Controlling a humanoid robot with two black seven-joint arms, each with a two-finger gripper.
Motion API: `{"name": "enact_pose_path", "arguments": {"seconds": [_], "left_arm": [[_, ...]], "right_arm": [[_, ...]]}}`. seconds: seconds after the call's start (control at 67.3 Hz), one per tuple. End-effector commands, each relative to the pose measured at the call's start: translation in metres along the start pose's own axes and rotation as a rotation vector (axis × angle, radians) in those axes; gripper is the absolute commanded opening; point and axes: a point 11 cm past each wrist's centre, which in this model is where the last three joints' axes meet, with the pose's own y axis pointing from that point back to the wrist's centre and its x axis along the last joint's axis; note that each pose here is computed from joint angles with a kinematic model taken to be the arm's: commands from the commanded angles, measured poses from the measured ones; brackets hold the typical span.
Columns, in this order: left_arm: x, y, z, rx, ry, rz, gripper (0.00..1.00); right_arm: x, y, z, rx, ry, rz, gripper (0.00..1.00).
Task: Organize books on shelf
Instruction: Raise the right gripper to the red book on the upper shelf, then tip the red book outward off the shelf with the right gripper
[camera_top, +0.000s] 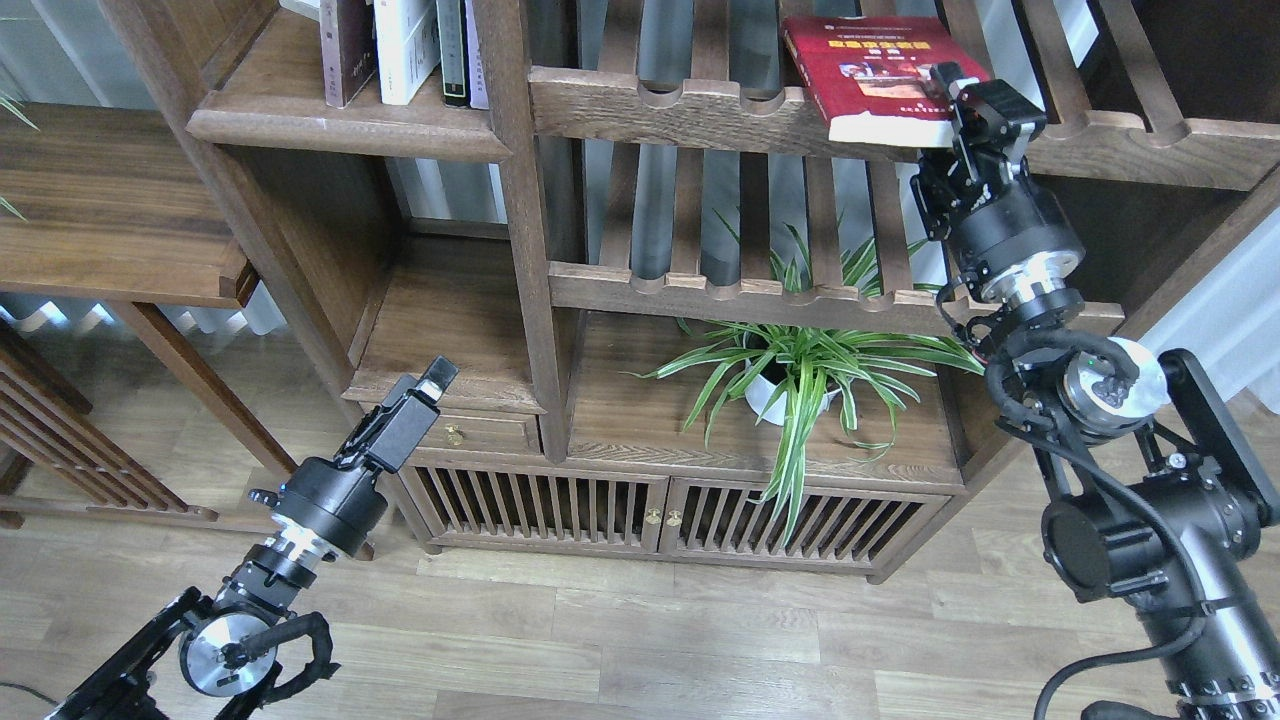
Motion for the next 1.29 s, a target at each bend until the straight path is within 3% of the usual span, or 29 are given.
{"name": "enact_pose_path", "arguments": {"seconds": [0.0,0.045,0.342,0.49,0.966,1.278], "left_arm": [[0.001,0.001,0.000,-0.001,0.000,0.003,0.99],[0.002,0.002,-0.001,0.000,0.002,0.007,0.99],[0.007,0.009,-0.005,0.005,0.008,0.028,0.99],[0.006,0.007,-0.004,-0.004,0.011,0.026,0.99],[-0.038,-0.021,-0.033,-0.053,0.194,-0.059,0.99],[-0.035,-0.019,-0.029,-0.063,0.211,-0.054,0.99]], "right_arm": [[0.000,0.005,0.000,0.007,-0.011,-0.043,0.21],[-0.002,0.011,0.001,0.013,-0.023,-0.116,0.04],[0.005,0.029,0.009,0.031,-0.073,-0.252,0.04],[-0.002,0.047,0.011,0.056,-0.129,-0.434,0.04],[0.044,0.073,0.079,-0.109,-0.201,-0.287,0.04],[0.059,0.089,0.127,-0.246,-0.226,-0.227,0.04]]}}
